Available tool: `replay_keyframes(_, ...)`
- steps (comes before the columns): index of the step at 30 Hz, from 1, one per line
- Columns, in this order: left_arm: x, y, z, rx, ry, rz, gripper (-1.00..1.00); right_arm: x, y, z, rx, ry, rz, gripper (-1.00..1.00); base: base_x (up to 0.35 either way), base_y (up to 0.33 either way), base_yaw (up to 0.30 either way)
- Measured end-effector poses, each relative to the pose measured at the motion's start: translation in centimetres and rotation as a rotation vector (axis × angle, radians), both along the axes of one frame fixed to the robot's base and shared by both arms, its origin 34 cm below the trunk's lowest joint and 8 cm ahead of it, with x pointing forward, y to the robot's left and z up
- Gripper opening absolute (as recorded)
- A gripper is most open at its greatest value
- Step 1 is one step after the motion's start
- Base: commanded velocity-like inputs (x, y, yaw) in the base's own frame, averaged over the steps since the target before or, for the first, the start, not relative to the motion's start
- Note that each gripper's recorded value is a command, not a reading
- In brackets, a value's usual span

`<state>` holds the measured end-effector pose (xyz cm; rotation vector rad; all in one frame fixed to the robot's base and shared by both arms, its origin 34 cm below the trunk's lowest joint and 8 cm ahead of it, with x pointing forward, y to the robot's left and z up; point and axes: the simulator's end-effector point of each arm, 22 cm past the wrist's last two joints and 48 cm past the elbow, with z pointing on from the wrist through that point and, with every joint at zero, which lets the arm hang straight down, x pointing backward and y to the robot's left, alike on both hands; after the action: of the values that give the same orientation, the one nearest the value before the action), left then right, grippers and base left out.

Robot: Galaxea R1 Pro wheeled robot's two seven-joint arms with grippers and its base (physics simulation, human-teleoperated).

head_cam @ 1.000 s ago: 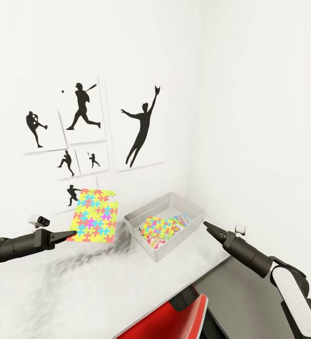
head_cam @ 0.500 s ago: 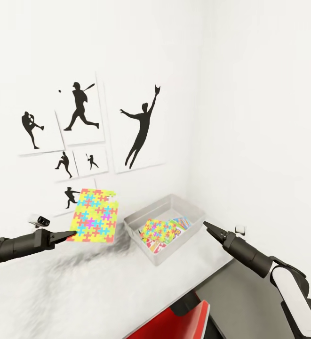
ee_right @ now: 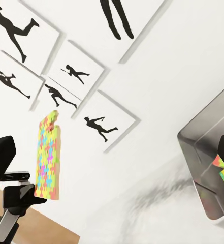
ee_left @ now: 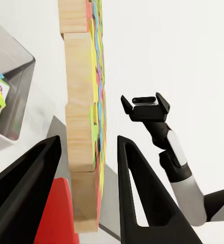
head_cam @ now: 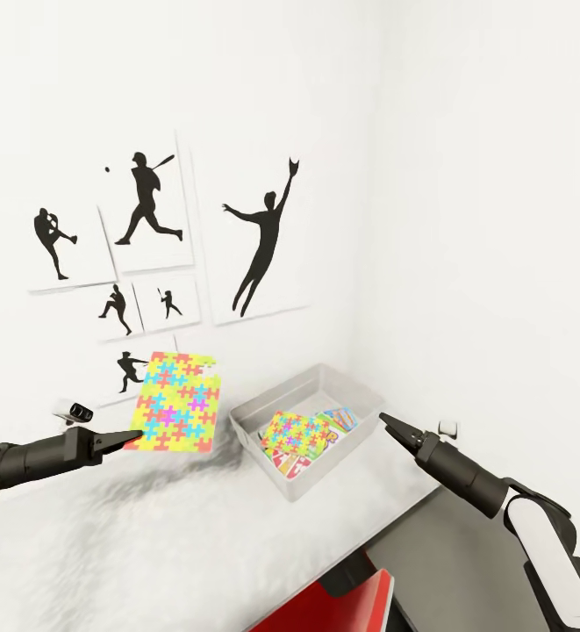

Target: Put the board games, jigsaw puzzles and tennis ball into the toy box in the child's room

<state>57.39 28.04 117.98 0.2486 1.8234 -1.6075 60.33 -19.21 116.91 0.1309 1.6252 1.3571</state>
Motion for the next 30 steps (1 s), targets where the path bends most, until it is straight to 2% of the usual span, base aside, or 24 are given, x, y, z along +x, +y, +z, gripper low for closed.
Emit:
replay_keyframes(19,0.0,-0.3,-0.3,0.006,0.0,-0.005,-1.0,0.0,0.0,0.0,-0.001,0.0,-0.001,1.0,0.0,0.0,0.0)
replay_keyframes(25,-0.1,-2.7,-0.4,-0.035,-0.001,-0.034,-1.0,0.0,-0.5,0.0,-0.008,0.001,-0.004,1.0,0.0,0.0,0.0)
replay_keyframes(28,1.5,-6.5,-1.8,-0.014,0.018,-0.022,-1.0,0.3,-1.7,0.2,-0.006,-0.003,-0.029,1.0,0.0,0.0,0.0)
replay_keyframes(29,3.1,-8.0,-0.5,-0.008,-0.009,-0.013,-1.0,0.3,-2.1,0.3,-0.005,-0.004,-0.036,1.0,0.0,0.0,0.0)
replay_keyframes(30,3.8,-8.4,0.2,-0.002,-0.023,-0.01,-1.0,0.3,-2.1,0.3,-0.005,-0.004,-0.038,1.0,0.0,0.0,0.0)
